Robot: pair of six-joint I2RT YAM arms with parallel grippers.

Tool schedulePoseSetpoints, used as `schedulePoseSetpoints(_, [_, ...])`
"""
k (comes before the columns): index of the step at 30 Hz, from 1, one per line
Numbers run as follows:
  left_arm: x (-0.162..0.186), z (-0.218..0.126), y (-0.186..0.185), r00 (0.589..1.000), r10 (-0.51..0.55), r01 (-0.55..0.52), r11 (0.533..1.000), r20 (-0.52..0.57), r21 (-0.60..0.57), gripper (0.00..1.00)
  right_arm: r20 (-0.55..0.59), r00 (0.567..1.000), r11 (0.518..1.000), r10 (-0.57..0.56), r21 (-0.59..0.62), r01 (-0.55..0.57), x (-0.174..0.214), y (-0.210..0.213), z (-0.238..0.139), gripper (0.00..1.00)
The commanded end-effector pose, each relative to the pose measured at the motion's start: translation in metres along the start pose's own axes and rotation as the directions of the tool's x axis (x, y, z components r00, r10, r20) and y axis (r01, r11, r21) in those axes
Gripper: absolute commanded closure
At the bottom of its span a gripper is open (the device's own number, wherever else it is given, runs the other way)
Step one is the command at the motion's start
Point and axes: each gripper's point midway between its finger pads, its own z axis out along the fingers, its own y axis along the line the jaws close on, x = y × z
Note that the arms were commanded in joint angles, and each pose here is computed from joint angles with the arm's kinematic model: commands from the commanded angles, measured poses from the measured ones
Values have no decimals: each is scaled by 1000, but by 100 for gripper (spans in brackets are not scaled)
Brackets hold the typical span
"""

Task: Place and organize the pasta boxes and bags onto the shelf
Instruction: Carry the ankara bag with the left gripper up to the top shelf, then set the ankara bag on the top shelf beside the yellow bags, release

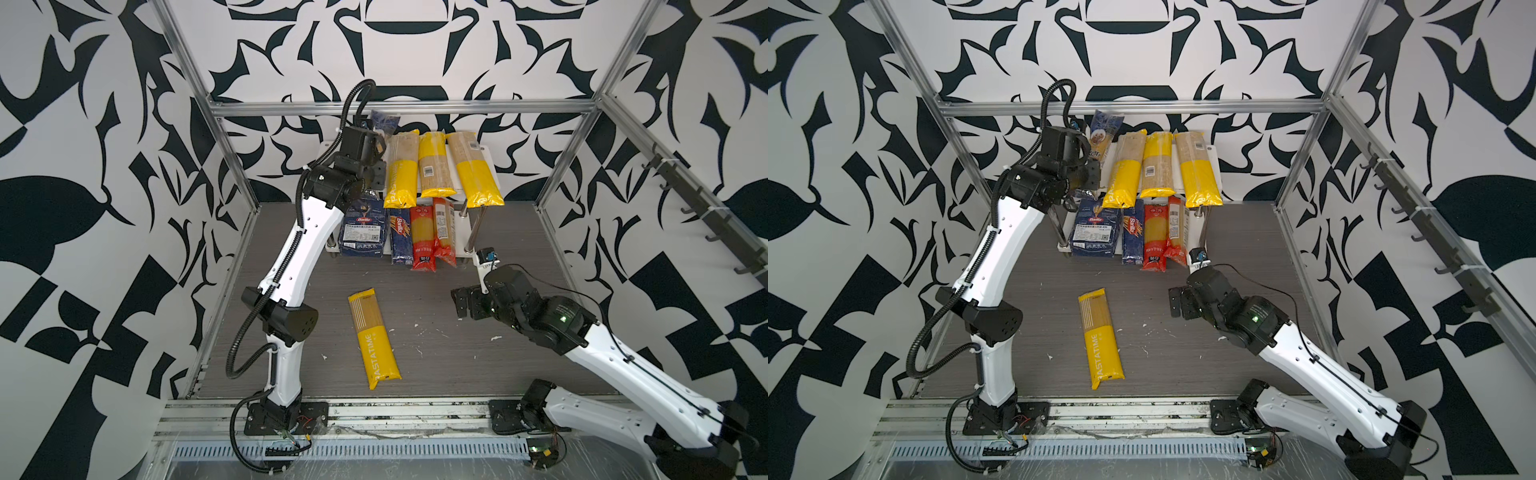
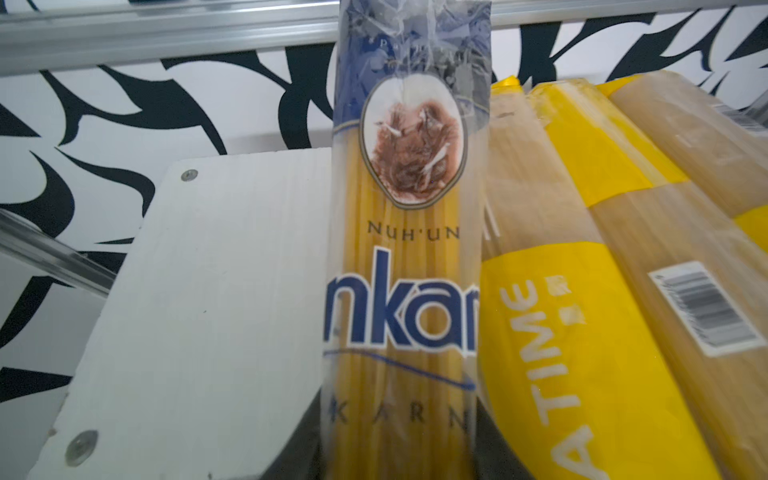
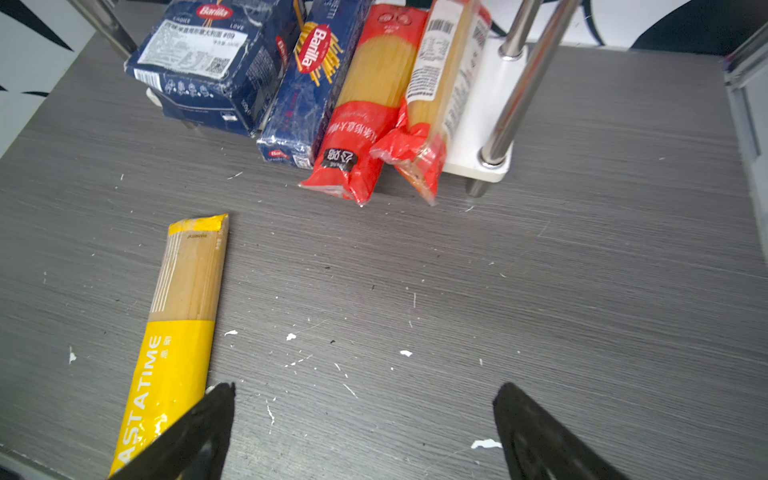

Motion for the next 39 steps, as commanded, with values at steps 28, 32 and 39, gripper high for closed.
schedulePoseSetpoints(28, [-54,-17,-14,960,-230,192,957,160,218,13,41,999,998,-14,54,12,-17,-10,-7,0])
schedulePoseSetpoints(32, [-56,-36,-19,957,-235,190,951,171,245,6,38,999,998,-12,57,10,-15,-11,-6,0])
schedulePoseSetpoints(39, [-38,-73,-29,961,-207,161,958,183,236,2,36,999,999,2,38,-4,-14,-7,-3,0])
